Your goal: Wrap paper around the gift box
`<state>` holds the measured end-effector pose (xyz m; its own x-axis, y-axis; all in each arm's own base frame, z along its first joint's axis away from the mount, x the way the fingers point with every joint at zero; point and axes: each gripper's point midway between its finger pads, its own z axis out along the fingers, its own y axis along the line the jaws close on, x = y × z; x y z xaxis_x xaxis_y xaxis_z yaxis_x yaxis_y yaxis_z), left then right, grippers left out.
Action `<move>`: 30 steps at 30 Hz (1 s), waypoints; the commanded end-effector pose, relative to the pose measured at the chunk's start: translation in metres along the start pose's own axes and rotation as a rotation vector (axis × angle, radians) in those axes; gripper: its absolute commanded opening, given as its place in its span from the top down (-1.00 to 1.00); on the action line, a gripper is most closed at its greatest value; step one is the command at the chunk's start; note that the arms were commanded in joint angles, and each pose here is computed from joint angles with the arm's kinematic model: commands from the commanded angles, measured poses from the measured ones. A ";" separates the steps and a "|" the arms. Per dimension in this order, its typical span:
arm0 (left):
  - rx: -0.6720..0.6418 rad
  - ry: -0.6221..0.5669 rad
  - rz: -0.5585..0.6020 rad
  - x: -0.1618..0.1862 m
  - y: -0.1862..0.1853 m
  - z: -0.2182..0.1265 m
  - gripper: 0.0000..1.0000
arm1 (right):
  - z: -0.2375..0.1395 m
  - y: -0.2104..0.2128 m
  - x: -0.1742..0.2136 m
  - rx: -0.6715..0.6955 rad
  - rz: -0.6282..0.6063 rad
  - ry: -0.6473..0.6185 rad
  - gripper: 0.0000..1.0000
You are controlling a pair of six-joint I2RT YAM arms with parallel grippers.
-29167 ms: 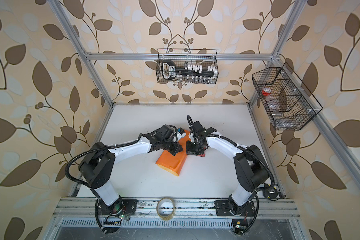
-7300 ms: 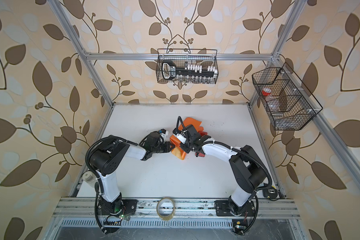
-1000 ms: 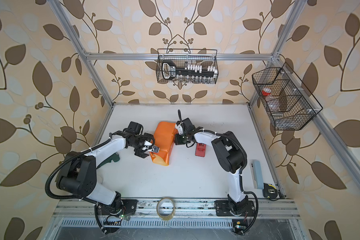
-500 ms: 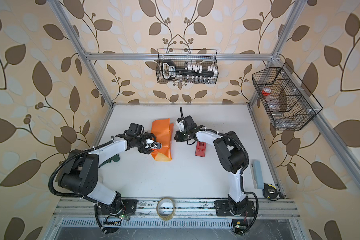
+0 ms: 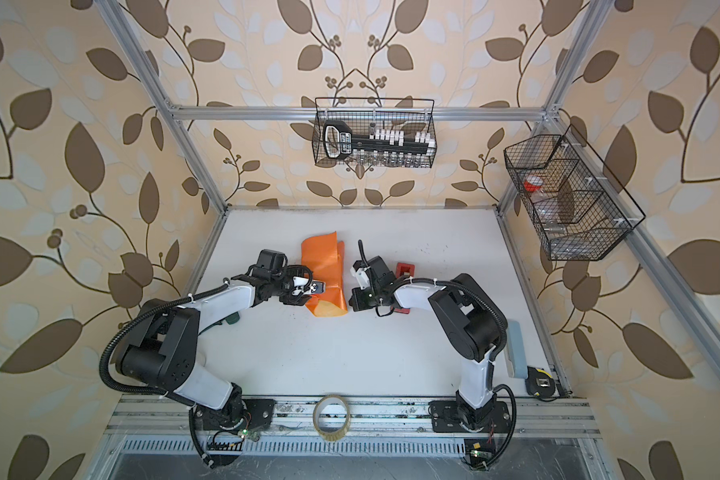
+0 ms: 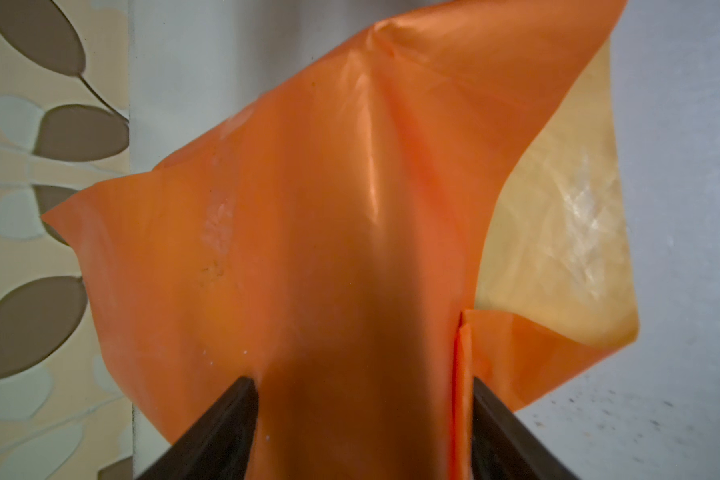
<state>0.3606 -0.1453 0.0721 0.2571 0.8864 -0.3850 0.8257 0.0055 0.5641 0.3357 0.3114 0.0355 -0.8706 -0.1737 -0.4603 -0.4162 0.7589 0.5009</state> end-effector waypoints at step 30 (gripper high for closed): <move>0.145 0.044 -0.054 0.008 -0.042 0.004 -0.52 | 0.027 0.035 -0.030 -0.147 0.053 -0.282 0.97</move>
<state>0.3605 -0.1475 0.0728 0.2587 0.8862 -0.3844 0.8236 0.0056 0.5671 0.3481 0.3536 0.0466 -0.8196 0.0054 -0.5729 -0.4221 0.6704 0.6103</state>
